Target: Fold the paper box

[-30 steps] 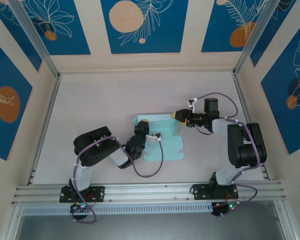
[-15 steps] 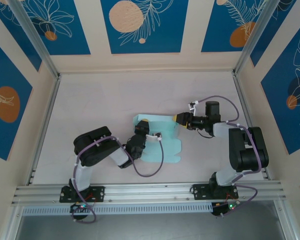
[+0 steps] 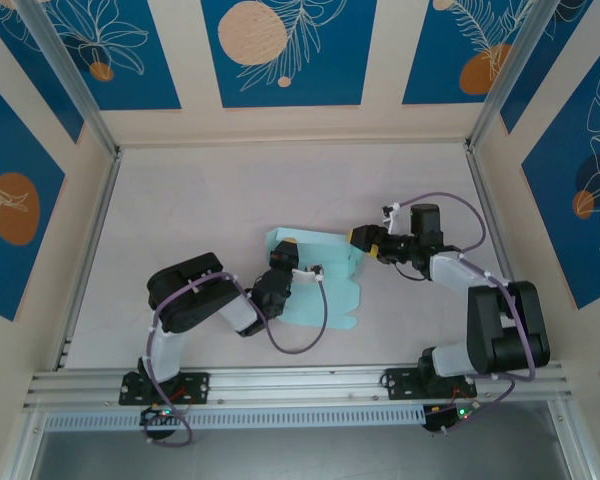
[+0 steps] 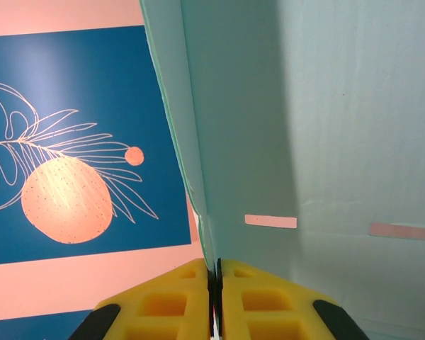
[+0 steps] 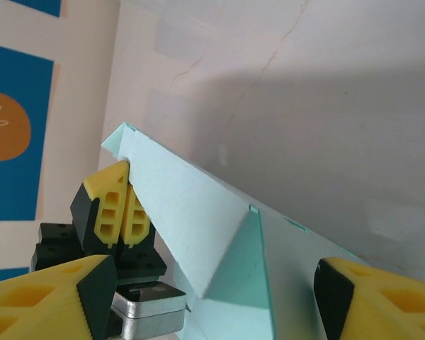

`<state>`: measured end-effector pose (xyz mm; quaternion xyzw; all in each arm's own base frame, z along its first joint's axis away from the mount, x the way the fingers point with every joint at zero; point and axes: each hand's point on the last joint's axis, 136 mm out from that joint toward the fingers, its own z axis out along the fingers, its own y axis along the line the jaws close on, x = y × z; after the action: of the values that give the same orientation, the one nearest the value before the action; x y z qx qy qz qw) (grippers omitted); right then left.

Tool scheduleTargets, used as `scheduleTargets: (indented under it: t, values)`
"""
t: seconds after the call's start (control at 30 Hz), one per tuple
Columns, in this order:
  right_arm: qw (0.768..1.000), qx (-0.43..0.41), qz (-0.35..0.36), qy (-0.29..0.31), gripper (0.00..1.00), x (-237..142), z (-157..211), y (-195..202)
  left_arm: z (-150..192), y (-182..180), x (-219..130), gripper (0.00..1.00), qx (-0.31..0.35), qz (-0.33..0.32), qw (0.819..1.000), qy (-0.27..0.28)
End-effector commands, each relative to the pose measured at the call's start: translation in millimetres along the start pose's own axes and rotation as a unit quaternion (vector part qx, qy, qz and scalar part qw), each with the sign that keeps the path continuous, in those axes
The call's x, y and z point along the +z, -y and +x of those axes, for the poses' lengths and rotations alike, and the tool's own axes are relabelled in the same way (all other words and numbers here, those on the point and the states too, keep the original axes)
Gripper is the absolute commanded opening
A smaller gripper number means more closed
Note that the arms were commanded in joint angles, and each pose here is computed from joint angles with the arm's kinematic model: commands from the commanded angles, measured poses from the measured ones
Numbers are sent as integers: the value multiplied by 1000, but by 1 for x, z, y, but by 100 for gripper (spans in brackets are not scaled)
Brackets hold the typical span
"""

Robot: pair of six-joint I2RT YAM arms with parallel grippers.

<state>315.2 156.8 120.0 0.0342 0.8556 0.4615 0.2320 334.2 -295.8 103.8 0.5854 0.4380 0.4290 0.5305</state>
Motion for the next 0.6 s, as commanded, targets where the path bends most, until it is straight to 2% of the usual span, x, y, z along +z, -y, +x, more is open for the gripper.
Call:
scheduleTargets:
  t: [0.0,0.17,0.33,0.5,0.57]
  values:
    - [998,34,56,11,75,-8,14,17,-5,37,-4,10,51,52,997,14]
    - [992,46,104,55,74,-31,14,31,-5,37,-4,10,52,52,997,15]
    - [975,91,180,87,60,-63,20,60,-5,36,-4,10,52,52,997,15]
    - [981,81,161,70,59,-58,32,60,-5,38,-4,9,53,53,997,15]
    - [984,57,160,54,63,-51,36,57,-5,37,-4,9,53,52,997,15]
